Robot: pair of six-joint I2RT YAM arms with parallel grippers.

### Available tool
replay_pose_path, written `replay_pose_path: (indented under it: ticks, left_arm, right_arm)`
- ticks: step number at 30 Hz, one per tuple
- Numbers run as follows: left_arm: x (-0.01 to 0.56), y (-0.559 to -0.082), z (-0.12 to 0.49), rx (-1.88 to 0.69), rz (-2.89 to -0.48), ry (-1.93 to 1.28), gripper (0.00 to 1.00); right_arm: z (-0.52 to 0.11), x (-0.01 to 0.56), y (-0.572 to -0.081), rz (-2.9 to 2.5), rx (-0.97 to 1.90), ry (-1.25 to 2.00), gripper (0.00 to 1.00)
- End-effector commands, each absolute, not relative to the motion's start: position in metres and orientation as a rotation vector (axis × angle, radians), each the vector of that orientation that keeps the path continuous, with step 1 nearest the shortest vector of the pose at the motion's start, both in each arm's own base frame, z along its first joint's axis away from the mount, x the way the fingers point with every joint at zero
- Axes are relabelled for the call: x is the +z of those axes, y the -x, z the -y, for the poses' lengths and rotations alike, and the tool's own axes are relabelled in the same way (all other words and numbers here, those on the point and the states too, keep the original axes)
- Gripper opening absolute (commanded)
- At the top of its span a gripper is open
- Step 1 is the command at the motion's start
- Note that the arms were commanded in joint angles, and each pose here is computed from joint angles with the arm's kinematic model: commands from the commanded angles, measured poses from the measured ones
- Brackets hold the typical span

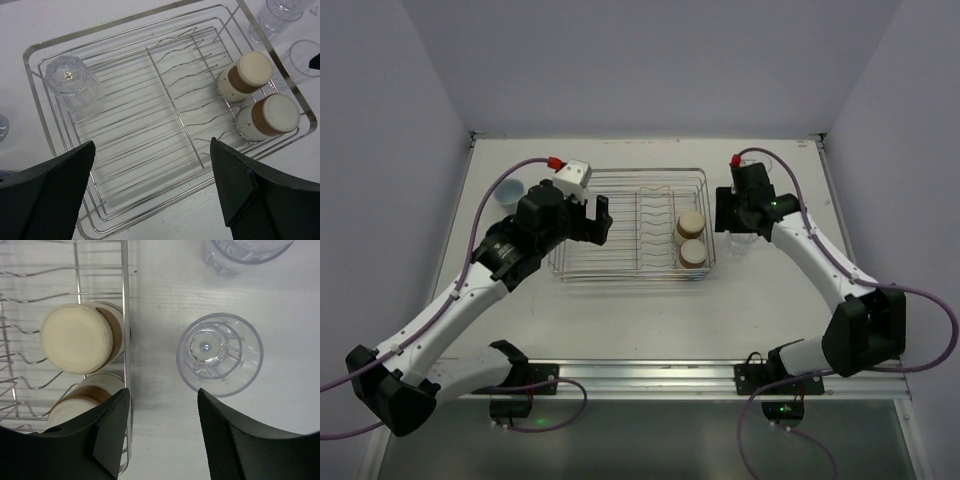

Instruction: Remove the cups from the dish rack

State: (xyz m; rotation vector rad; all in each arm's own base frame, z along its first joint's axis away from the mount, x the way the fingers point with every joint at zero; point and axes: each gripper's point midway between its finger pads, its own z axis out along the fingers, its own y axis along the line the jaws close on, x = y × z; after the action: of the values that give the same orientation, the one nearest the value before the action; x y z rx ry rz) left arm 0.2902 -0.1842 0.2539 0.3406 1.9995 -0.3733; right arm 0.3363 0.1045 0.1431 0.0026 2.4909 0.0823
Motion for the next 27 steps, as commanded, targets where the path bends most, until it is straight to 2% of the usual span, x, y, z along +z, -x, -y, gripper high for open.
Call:
replay_pose_path:
  ticks: [1,5,13,21,27]
  left_arm:
    - [0.276,-0.303,0.184,-0.360,-1.956,-0.263,1.00]
    - [0.280,-0.325,0.180,-0.286,-1.944,-0.187,1.00]
    - [0.243,-0.384,0.149,-0.123,-1.988,0.026,1.00]
    - [0.202,-0.443,0.119,0.019,-2.041,0.129,1.00]
    - [0.166,-0.473,0.132,0.020,-2.126,0.048,0.97]
  right_arm:
    - [-0.101,0.183,-0.327,-2.388,0.112,-0.028,0.60]
    - [-0.107,0.219,-0.319,-2.274,0.210,-0.010,0.61]
    - [-0.137,0.274,-0.295,-1.999,0.474,0.062,0.62]
    - [-0.166,0.278,-0.264,-1.892,0.724,0.147,0.63]
    - [-0.177,0.273,-0.253,-1.879,0.802,0.196,0.63]
